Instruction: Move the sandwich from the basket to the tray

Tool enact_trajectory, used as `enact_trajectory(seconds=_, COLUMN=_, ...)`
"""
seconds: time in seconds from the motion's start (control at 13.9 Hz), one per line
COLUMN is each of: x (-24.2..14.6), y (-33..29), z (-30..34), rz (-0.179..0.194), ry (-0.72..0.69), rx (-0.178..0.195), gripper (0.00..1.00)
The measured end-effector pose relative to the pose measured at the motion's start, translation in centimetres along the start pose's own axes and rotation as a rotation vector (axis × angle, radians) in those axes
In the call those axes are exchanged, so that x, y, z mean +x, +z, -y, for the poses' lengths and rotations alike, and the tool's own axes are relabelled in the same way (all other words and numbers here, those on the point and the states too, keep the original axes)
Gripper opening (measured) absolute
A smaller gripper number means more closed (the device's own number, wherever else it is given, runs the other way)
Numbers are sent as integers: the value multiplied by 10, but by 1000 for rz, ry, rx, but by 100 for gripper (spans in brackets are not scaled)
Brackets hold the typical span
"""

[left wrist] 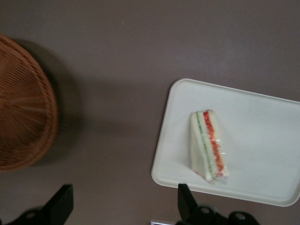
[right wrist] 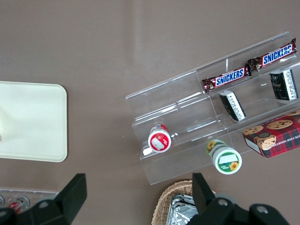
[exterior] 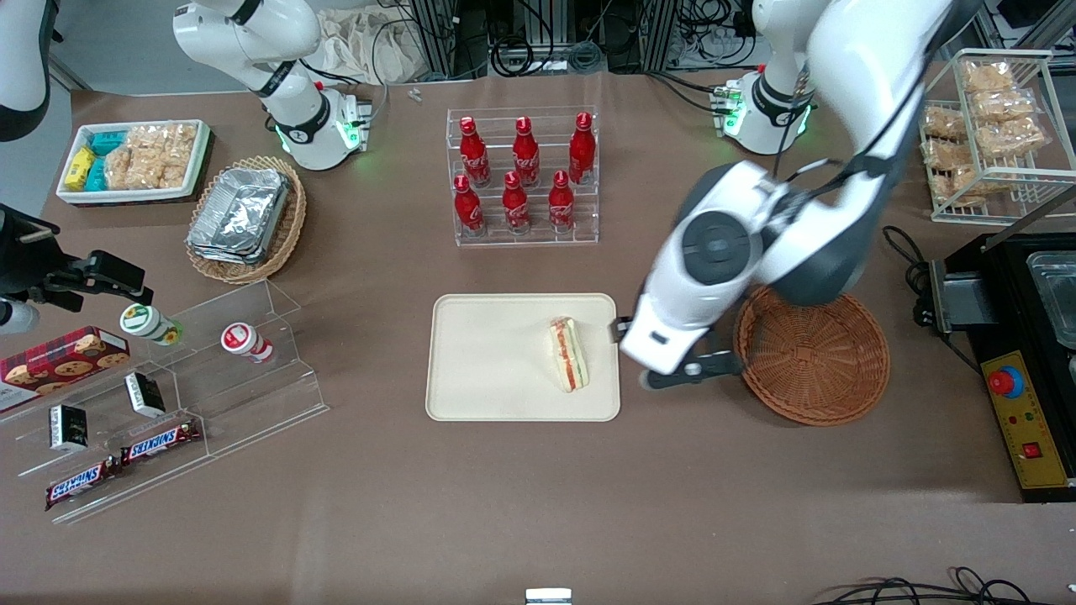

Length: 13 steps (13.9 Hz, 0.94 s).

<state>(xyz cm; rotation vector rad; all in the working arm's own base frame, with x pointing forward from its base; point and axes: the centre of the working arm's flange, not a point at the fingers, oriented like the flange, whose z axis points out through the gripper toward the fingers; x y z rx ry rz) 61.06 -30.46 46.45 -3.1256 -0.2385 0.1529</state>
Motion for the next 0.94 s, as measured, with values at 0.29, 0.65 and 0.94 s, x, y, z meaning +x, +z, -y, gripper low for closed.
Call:
enact_trajectory(seconds=0.29, x=26, y=-48, z=114, rz=29, ry=124, rx=31, gripper=100)
enact_trajectory(seconds=0.65, x=32, y=-64, z=253, rz=51, ry=262, rx=49, gripper=100)
enact_trajectory(seconds=0.94, x=21, y=-75, z=313, rz=50, ry=361, rx=62, gripper=100)
